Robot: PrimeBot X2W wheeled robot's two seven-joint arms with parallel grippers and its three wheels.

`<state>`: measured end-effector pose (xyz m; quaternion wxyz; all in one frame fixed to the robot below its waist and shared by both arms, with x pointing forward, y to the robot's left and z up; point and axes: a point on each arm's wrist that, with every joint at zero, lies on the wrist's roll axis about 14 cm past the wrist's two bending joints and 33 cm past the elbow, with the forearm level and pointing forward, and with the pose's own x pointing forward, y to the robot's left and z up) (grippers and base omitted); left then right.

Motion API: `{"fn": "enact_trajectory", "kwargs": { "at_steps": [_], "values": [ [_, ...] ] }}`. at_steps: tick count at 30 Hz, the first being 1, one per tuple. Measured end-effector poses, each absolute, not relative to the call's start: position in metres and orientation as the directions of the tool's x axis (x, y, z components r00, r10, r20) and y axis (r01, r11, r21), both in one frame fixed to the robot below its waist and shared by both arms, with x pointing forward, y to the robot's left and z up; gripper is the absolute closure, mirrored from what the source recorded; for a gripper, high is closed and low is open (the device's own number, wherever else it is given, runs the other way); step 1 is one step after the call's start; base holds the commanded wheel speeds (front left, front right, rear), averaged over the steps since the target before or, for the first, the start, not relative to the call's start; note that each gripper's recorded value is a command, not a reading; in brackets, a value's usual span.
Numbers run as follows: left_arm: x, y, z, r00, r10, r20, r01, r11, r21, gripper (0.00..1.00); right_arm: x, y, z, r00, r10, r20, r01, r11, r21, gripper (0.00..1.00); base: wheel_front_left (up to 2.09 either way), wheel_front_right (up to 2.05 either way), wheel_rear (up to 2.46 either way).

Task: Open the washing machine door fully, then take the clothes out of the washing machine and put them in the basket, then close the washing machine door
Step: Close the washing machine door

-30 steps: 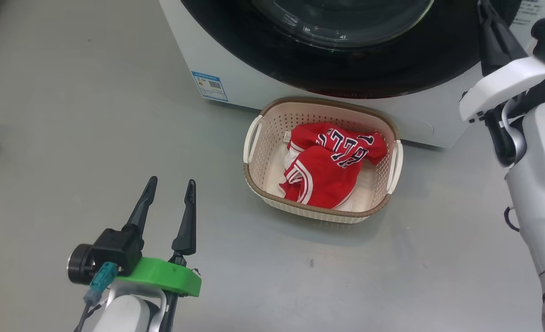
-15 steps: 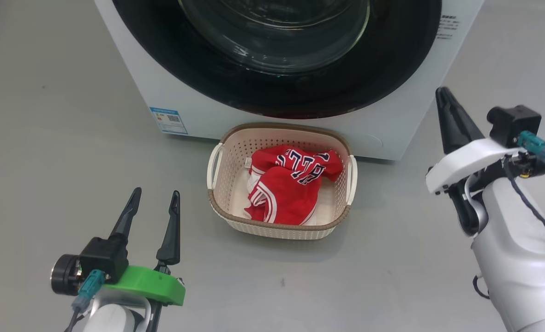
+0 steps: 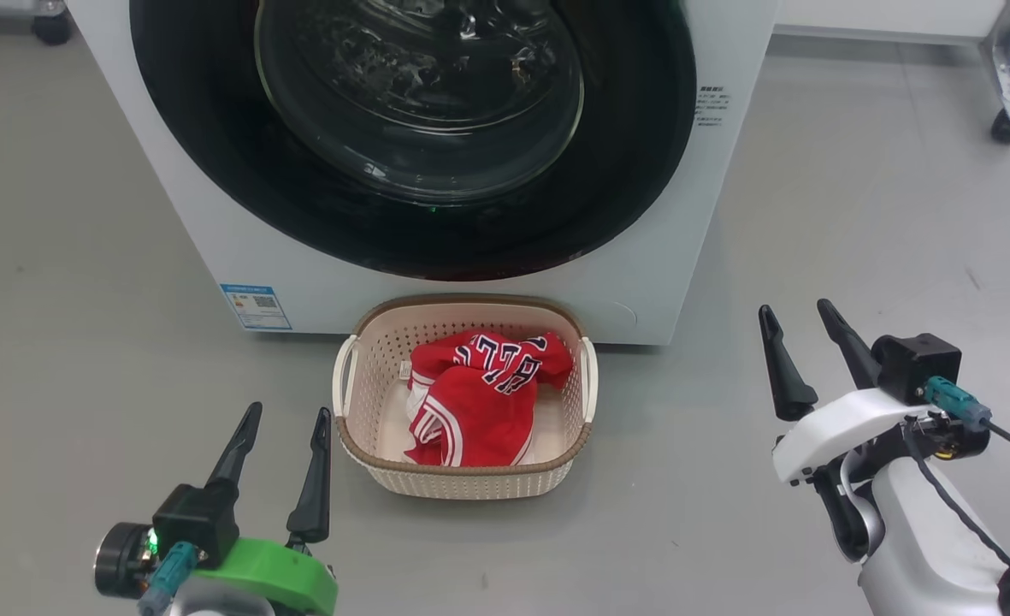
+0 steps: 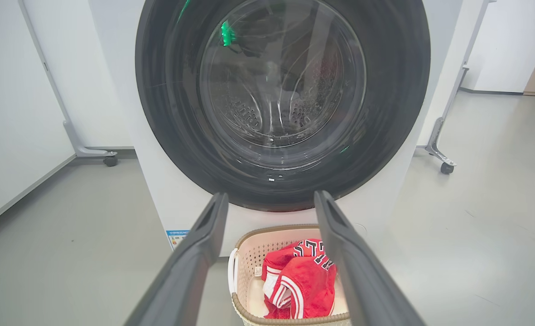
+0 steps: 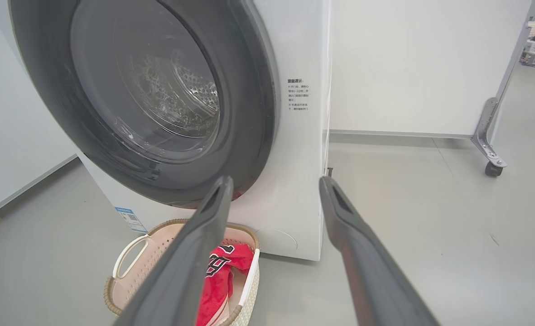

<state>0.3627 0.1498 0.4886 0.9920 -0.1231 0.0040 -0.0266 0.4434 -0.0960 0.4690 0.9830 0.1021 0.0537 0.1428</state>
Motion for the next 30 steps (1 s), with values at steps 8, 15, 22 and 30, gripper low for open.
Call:
{"fn": "enact_trajectory", "kwargs": {
  "at_steps": [8,15,22,30],
  "values": [
    [0.357,0.134,0.493,0.994,-0.105,0.008,0.104,0.964,-0.245,0.00,0.417,-0.122,0.476,0.976,0.213,-0.047,-0.199,0.957,0.210,0.00,0.00,0.00,0.00],
    [0.350,0.133,0.492,0.994,-0.110,0.006,0.108,0.962,-0.252,0.00,0.388,-0.128,0.467,0.980,0.188,-0.065,-0.171,0.962,0.213,0.00,0.00,0.00,0.00],
    [0.349,0.130,0.497,0.992,-0.123,0.019,0.124,0.960,-0.249,0.00,0.368,-0.136,0.466,0.987,0.147,-0.062,-0.130,0.968,0.217,0.00,0.00,0.00,0.00],
    [0.347,0.129,0.499,0.991,-0.131,0.019,0.132,0.961,-0.245,0.00,0.356,-0.139,0.467,0.990,0.127,-0.057,-0.112,0.969,0.221,0.00,0.00,0.00,0.00]
  ]
}}
